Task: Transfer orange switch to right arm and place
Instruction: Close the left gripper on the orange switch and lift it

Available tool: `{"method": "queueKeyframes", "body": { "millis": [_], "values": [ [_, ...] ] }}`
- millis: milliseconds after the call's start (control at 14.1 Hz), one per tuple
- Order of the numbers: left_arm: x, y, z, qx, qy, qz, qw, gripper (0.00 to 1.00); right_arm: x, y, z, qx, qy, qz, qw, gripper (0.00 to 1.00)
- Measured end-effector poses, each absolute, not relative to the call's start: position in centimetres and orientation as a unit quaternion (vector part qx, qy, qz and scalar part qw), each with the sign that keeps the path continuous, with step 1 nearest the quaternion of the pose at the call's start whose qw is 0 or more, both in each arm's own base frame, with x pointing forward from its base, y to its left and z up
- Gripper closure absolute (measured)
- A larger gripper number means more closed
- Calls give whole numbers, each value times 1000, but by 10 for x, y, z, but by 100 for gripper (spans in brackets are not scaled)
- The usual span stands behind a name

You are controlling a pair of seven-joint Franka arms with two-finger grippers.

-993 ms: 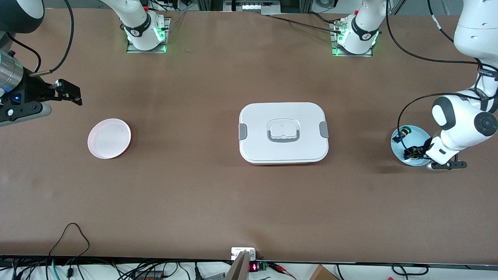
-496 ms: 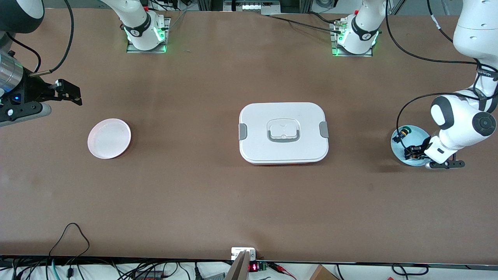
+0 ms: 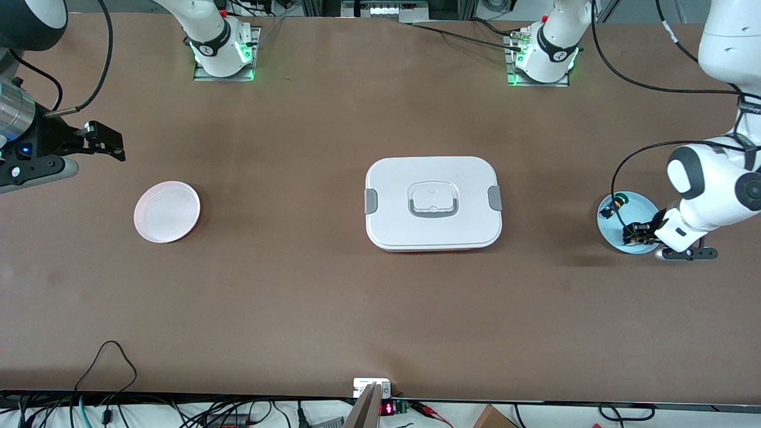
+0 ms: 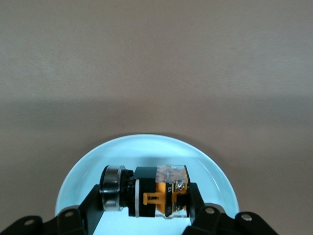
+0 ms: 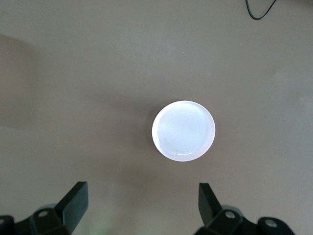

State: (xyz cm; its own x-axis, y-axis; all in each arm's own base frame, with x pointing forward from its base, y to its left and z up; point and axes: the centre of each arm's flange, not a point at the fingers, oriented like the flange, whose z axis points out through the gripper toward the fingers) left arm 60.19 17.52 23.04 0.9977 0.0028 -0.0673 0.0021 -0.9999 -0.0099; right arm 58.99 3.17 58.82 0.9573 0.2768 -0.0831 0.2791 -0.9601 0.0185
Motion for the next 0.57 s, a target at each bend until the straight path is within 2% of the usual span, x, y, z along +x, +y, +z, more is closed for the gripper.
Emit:
{"method": "queueKeyframes", "body": {
  "millis": [213,355,567],
  "values": [
    [615,164,294,-992,63,110,-24,28,590,32,588,989,140,-40,15,0],
    [628,141,334,-985,104,131,-40,28,590,32,588,989,140,-40,15,0],
    [637,80,356,-975,152,146,-72,28,590,32,588,989,140,-40,15,0]
  ]
}}
